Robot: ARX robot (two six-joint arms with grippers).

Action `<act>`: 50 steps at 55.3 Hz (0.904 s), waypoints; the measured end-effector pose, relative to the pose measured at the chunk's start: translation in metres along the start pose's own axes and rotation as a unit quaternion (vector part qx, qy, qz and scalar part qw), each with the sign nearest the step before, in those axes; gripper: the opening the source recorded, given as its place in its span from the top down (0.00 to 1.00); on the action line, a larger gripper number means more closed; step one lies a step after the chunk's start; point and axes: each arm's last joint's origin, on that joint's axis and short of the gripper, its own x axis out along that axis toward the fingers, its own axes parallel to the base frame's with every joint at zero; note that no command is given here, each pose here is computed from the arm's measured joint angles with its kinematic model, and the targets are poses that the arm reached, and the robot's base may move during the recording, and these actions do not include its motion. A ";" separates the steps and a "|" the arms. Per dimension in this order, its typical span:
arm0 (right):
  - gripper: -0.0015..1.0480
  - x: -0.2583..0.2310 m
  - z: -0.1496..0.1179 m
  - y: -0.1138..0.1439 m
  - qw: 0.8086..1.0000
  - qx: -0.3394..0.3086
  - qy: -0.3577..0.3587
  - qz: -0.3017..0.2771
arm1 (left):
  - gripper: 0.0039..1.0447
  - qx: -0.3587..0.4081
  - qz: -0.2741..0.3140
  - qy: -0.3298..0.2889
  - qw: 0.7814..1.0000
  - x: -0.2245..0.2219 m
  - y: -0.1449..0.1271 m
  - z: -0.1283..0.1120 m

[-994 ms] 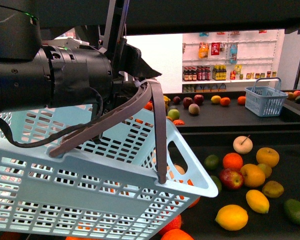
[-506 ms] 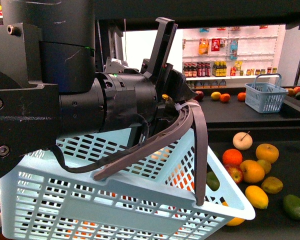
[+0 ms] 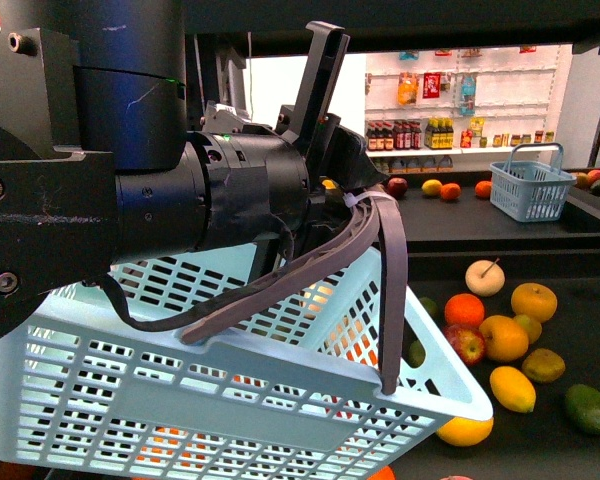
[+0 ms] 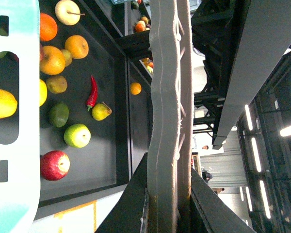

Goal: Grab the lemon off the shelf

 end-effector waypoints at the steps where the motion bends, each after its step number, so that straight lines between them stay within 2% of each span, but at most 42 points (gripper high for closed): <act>1: 0.07 0.006 0.000 -0.001 1.000 -0.001 0.009 0.001 | 0.89 0.000 0.000 0.000 1.000 0.000 0.000 0.000; 7: 0.07 0.063 -0.001 -0.006 0.996 0.002 0.086 0.009 | 0.89 0.000 -0.001 0.001 1.000 0.000 0.000 0.000; 13: 0.07 0.124 0.002 0.001 0.990 -0.004 0.139 0.011 | 0.89 0.000 0.000 0.000 1.000 0.000 0.000 0.000; 24: 0.07 0.195 -0.011 0.022 0.986 -0.035 0.164 0.000 | 0.89 0.000 0.000 0.000 1.000 0.000 0.000 0.000; 38: 0.07 0.273 -0.057 0.045 0.972 -0.096 0.213 -0.014 | 0.89 0.000 0.000 0.000 1.000 0.000 0.000 0.000; 50: 0.07 0.312 -0.066 0.050 0.968 -0.132 0.211 -0.017 | 0.89 0.000 0.000 0.000 1.000 0.000 0.000 0.000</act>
